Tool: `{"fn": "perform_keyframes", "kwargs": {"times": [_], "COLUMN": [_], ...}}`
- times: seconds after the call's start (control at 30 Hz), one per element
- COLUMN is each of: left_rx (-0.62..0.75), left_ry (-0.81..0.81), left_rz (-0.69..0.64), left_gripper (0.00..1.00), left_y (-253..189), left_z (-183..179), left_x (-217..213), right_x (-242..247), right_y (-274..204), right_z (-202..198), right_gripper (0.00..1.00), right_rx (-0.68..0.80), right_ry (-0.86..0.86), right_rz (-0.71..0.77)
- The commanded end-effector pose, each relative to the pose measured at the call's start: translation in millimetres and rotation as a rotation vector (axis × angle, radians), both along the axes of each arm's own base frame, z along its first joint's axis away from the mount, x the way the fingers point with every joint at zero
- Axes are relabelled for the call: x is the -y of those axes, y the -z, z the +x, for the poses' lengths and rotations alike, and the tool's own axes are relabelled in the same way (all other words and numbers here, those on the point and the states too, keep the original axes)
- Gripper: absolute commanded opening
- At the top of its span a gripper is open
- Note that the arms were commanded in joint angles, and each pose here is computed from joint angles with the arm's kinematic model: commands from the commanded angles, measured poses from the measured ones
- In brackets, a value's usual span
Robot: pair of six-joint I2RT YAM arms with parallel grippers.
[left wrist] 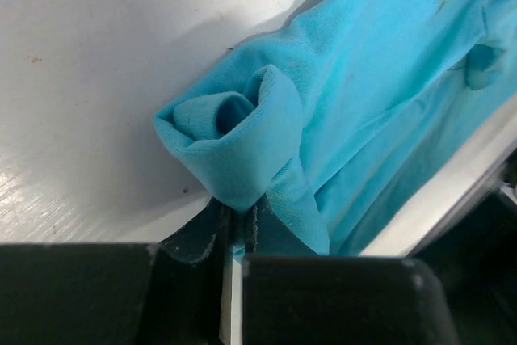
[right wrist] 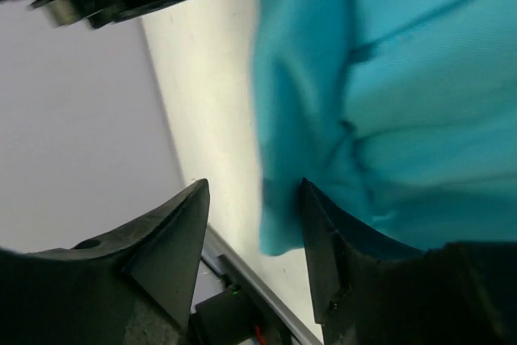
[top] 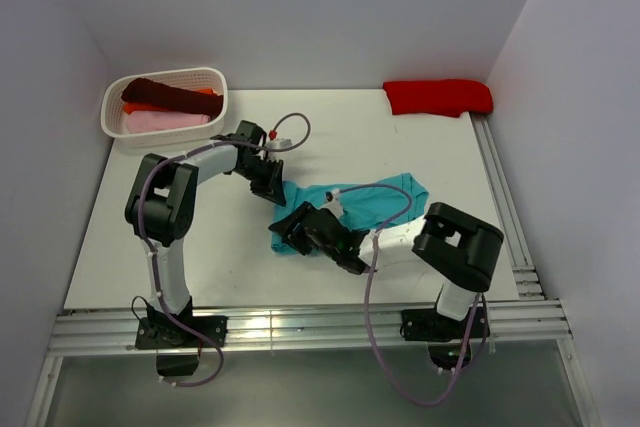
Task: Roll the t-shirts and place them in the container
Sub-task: Roll the tshirt
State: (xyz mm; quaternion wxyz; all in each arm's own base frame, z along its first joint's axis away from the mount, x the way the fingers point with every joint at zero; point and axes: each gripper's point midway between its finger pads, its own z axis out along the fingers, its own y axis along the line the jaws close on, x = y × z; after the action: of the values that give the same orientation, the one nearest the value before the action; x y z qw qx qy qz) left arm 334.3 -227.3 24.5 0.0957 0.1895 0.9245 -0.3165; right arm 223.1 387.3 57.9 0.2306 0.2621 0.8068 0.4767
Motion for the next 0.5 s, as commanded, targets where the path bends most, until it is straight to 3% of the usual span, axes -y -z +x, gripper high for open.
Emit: {"fn": "perform_keyframes", "kwargs": {"times": [0.0,0.17,0.47], "left_rx": [0.095,0.104,0.104], "left_ry": [-0.004,-0.010,0.004], "left_rz": [0.209,0.272,0.307], "left_gripper": [0.00,0.00,0.01], "left_y": [13,14,13], "left_z": [11,12,10], "left_x": [-26,-33,-31], "right_x": [16,28,2], "right_y": [3,-12,-41], "right_z": [-5,-10,36], "right_gripper": [0.58,0.59,0.54], "right_rx": [0.040,0.084,0.220], "right_ry": [-0.010,-0.011,0.002], "right_rz": [-0.328,-0.565,-0.904]}}
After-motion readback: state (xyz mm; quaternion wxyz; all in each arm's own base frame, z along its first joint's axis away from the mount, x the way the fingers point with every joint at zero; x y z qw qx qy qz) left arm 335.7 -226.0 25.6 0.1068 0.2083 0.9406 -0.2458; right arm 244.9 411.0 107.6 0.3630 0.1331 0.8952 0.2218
